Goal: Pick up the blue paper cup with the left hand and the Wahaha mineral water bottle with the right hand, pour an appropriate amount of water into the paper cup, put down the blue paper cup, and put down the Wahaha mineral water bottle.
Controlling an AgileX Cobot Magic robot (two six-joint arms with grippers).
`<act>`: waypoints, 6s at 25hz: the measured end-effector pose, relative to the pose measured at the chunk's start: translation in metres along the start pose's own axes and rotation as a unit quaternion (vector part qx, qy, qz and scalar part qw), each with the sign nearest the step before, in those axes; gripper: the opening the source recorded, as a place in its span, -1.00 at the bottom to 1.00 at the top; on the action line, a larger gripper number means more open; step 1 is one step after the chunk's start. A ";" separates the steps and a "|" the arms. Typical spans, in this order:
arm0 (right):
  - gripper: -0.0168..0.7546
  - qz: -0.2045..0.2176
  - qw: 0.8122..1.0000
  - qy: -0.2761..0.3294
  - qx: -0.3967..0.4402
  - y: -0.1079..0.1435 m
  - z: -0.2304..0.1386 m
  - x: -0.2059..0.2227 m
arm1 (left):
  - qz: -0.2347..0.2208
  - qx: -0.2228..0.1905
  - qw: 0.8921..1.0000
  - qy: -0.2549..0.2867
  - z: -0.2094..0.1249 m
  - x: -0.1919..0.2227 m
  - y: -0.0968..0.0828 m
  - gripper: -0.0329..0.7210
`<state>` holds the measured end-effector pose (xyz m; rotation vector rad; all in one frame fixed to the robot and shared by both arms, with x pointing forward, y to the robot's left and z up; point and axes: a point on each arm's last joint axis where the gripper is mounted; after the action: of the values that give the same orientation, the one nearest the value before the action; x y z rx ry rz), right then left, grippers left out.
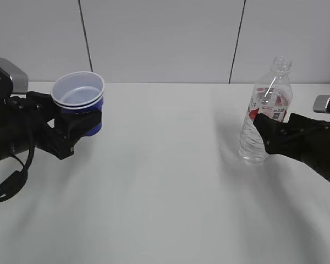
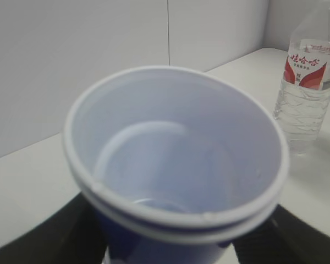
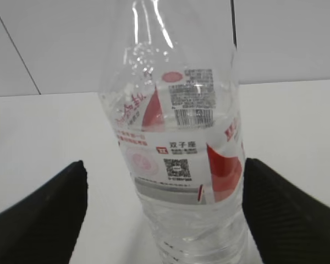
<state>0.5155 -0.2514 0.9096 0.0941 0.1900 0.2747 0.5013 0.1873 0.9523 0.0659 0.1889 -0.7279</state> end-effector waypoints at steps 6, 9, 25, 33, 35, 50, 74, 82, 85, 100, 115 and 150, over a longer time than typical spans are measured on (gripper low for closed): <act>0.79 0.000 1.000 0.000 -0.024 0.000 0.000 0.000 | 0.000 0.000 1.000 0.000 0.000 0.000 0.000 0.35; 0.79 0.000 0.999 -0.004 -0.039 0.000 0.002 0.002 | 0.000 0.000 1.000 0.000 0.000 0.000 0.000 0.35; 0.78 -0.009 0.998 -0.013 -0.056 -0.004 0.003 0.016 | 0.000 0.000 1.000 0.000 0.000 0.000 0.000 0.35; 0.78 -0.010 0.998 0.002 -0.055 -0.007 -0.009 0.027 | 0.000 0.000 1.000 0.000 0.000 0.000 0.000 0.35; 0.78 -0.010 0.998 0.004 -0.054 -0.007 -0.010 0.028 | 0.000 0.000 1.000 0.000 0.000 0.000 0.000 0.35; 0.76 -0.010 0.998 -0.006 -0.056 -0.009 -0.007 0.036 | 0.000 0.000 1.000 0.000 0.000 0.000 0.000 0.35; 0.68 -0.008 0.998 0.003 -0.055 -0.014 -0.023 0.060 | 0.000 0.000 1.000 0.000 0.000 0.000 0.000 0.35; 0.66 -0.007 0.998 -0.002 -0.056 -0.014 -0.022 0.064 | 0.000 0.000 1.000 0.000 0.000 0.000 0.000 0.35; 0.64 -0.008 0.998 -0.002 -0.056 -0.015 -0.021 0.065 | 0.000 0.000 1.000 0.000 0.000 0.000 0.000 0.35; 0.59 -0.008 0.998 -0.007 -0.056 -0.015 -0.023 0.069 | 0.000 0.000 1.000 0.000 0.000 0.000 0.000 0.35; 0.34 -0.008 0.998 -0.007 -0.056 -0.015 -0.023 0.069 | 0.000 0.000 1.000 0.000 0.000 0.000 0.000 0.35; 0.31 -0.032 0.996 -0.058 -0.054 -0.011 0.042 0.050 | -0.120 -0.022 0.992 -0.018 -0.030 0.084 0.017 0.35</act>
<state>0.5741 -0.2509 0.9402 -0.0028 0.0621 0.2143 0.5696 0.1490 0.9063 -0.0118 0.1804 -0.9644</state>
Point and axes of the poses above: a point on each arm's last joint axis where the gripper is mounted, x pointing out along that axis toward the gripper, y along the wrist's bending axis when the last joint is at zero, z = x × y
